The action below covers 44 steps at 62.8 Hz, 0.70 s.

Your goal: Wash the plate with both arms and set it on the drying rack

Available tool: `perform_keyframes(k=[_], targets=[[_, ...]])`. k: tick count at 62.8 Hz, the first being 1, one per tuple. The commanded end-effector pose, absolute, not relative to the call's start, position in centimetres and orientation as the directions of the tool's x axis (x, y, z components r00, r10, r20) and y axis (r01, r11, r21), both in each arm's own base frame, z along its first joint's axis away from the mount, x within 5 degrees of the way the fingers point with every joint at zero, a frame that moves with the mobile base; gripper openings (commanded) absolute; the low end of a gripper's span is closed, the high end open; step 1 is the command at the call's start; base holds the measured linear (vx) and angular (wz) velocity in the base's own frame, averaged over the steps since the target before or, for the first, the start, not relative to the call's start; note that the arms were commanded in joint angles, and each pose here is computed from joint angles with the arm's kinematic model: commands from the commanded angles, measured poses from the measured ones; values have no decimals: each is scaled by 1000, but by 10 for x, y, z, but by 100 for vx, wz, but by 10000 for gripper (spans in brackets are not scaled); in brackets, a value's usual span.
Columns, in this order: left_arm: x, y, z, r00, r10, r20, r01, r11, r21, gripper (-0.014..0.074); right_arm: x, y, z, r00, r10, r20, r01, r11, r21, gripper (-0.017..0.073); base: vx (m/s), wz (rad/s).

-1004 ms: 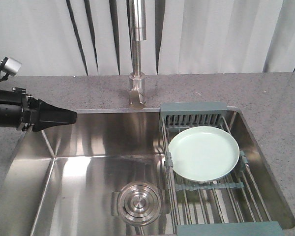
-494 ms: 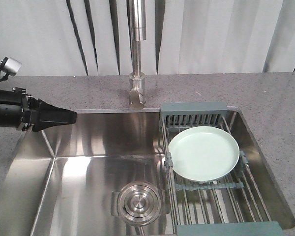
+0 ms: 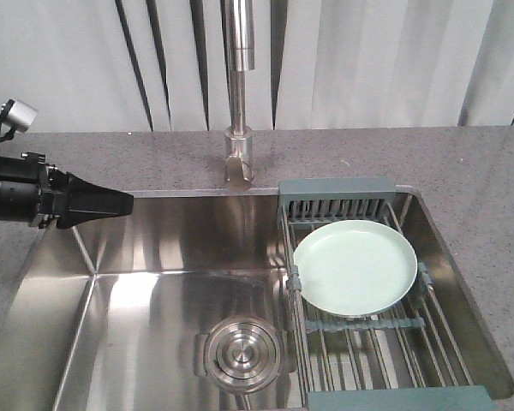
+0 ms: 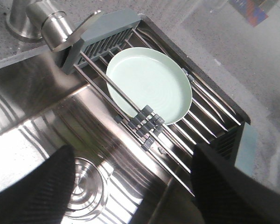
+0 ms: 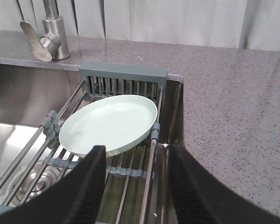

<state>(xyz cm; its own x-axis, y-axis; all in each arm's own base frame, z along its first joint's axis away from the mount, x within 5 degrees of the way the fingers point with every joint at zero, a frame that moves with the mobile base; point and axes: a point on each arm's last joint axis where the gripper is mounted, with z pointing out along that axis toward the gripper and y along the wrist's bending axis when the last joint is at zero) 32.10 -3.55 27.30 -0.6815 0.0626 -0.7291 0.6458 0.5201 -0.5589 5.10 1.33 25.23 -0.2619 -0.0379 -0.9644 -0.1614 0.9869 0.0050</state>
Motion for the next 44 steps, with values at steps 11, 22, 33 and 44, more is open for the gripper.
perform_keyframes(k=[11, 22, 33, 44], targets=[[319, -74, 307, -591, 87, -802, 761, 391, -518, 86, 53, 12, 267, -177, -38, -983, -143, 990, -13, 329, 0, 0], [335, -102, 314, -552, 129, -824, 809, 323, -491, -7, 53, 12, 267, -177, -38, -983, -143, 990, -13, 329, 0, 0], [355, -131, 304, -542, 169, -823, 828, 274, -489, -7, 53, 12, 267, -177, -38, -983, -143, 990, -13, 329, 0, 0], [376, -156, 292, -529, 193, -827, 842, 246, -481, -6, 53, 12, 267, -177, -38, -983, -143, 990, -13, 329, 0, 0]])
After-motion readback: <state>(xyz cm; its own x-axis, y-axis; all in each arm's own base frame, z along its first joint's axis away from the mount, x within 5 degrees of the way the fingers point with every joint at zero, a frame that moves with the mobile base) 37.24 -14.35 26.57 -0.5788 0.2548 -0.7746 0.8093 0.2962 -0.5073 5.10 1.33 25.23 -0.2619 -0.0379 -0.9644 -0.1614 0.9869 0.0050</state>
